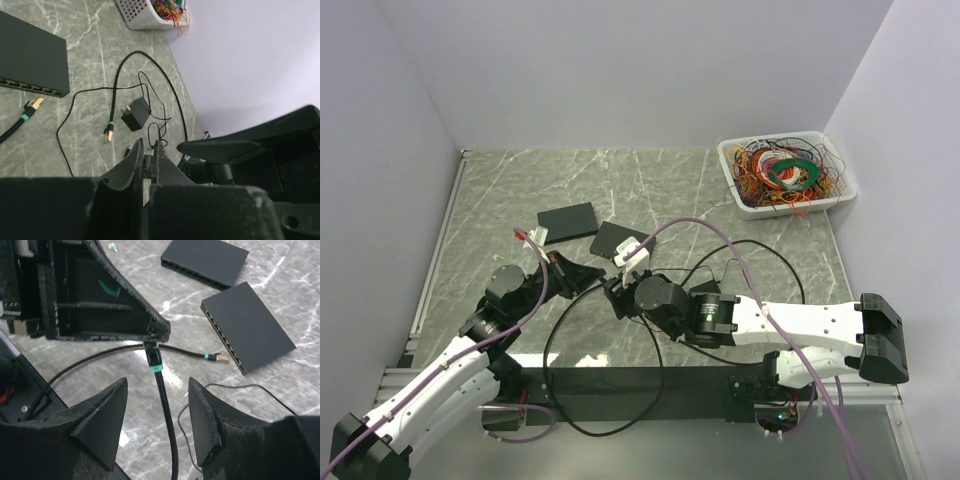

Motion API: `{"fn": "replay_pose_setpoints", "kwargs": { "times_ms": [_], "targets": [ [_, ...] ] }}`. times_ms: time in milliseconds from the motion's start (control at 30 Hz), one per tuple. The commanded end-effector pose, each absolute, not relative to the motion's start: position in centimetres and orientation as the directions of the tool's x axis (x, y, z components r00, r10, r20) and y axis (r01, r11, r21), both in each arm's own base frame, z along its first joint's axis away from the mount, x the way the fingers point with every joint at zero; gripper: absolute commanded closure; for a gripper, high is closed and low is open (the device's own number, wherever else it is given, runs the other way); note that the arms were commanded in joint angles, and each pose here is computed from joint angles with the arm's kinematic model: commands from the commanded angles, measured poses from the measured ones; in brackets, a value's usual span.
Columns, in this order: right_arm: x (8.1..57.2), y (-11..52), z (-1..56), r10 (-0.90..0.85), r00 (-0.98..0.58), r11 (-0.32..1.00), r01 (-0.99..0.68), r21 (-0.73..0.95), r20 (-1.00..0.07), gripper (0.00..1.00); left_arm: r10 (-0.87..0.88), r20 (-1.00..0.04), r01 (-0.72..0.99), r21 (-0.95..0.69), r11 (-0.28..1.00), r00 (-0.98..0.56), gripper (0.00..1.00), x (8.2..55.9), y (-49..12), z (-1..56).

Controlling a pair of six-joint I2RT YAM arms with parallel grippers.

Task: Insert the plug into the switch port

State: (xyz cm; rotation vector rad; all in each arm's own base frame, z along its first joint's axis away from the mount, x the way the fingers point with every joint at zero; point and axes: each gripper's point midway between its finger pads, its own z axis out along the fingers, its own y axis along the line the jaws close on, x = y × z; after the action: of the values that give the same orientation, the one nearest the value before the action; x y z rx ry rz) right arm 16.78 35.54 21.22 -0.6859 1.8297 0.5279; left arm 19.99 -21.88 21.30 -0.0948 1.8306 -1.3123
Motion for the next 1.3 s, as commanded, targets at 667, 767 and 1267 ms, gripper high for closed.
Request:
{"fn": "replay_pose_setpoints", "kwargs": {
  "times_ms": [667, 767, 1267],
  "targets": [
    [17.8, 37.0, 21.1, -0.113, -0.346, 0.686, -0.705, 0.178, -0.931, 0.47, -0.506, -0.594, 0.476, -0.804, 0.356, -0.625, 0.99, 19.2, -22.8, 25.0],
    [17.8, 37.1, 20.8, -0.118, -0.353, 0.689, -0.703, 0.179, -0.928, 0.48, -0.503, -0.595, 0.481, -0.803, 0.351, -0.627, 0.99, 19.1, -22.9, 25.3],
    [18.3, 37.4, 21.5, -0.097, -0.353, 0.699, -0.69, 0.189, -0.93, 0.58, -0.493, -0.588, 0.46, -0.809, 0.366, -0.642, 0.99, 19.3, -23.0, 24.6]
  ]
}}
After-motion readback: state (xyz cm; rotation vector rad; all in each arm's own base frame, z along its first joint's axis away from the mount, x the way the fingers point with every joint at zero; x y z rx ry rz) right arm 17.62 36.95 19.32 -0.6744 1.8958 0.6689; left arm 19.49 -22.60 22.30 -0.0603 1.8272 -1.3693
